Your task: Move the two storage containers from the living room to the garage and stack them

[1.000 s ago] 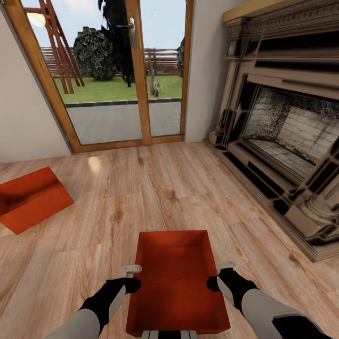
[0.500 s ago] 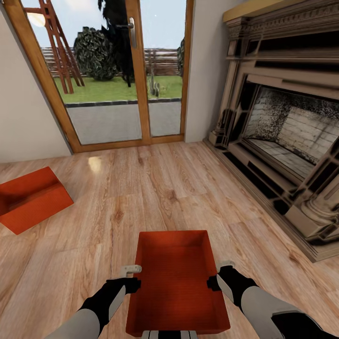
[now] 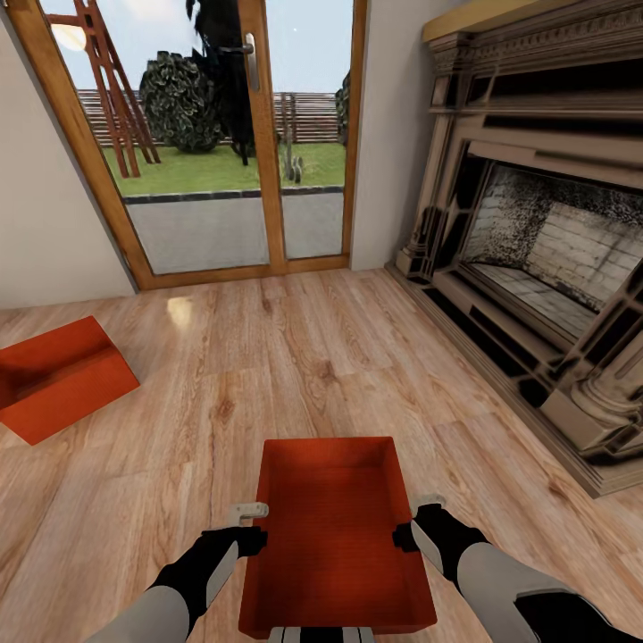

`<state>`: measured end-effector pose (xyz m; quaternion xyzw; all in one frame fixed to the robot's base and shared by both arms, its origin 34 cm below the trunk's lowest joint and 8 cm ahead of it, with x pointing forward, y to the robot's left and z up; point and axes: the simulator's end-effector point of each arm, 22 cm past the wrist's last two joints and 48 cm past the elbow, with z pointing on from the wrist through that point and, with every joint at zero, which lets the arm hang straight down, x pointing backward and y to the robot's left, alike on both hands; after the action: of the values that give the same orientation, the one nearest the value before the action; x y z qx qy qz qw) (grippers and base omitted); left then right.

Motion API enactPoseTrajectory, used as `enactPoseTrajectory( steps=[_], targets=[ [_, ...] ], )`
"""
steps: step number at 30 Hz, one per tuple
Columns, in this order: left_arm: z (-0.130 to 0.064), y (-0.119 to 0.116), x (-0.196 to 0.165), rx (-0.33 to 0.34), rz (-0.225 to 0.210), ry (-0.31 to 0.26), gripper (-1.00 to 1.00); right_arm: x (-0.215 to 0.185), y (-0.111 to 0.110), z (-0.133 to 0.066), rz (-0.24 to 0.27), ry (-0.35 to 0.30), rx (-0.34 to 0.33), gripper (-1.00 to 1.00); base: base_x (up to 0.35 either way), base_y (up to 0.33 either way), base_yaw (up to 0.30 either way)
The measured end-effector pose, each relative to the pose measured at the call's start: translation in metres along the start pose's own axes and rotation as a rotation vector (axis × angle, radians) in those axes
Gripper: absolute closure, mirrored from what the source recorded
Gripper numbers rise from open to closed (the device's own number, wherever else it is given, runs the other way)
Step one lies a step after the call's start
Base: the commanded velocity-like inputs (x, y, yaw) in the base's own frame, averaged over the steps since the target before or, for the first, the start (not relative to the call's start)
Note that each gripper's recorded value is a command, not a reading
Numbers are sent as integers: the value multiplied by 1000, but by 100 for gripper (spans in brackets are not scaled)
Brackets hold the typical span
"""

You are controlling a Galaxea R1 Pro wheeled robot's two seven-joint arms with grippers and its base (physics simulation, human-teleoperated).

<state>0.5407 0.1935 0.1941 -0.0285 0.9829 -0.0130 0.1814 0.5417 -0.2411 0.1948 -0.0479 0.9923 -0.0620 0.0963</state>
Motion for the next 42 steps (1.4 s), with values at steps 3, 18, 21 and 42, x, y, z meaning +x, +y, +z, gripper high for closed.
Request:
enactPoseTrajectory(
  steps=[3, 18, 21, 42],
  targets=[
    [0, 0, 0, 0, 0, 0, -100, 0, 0, 0, 0, 0, 0, -100, 0, 0, 0],
    [6, 1, 8, -1, 0, 16, -100, 6, 1, 7, -2, 15, -2, -100, 0, 0, 0],
    [6, 1, 8, -1, 0, 16, -100, 6, 1, 7, -2, 15, -2, -100, 0, 0, 0],
    [5, -2, 8, 8, -13, 17, 100, 7, 5, 7, 26, 17, -18, 100, 0, 0, 0]
  ],
)
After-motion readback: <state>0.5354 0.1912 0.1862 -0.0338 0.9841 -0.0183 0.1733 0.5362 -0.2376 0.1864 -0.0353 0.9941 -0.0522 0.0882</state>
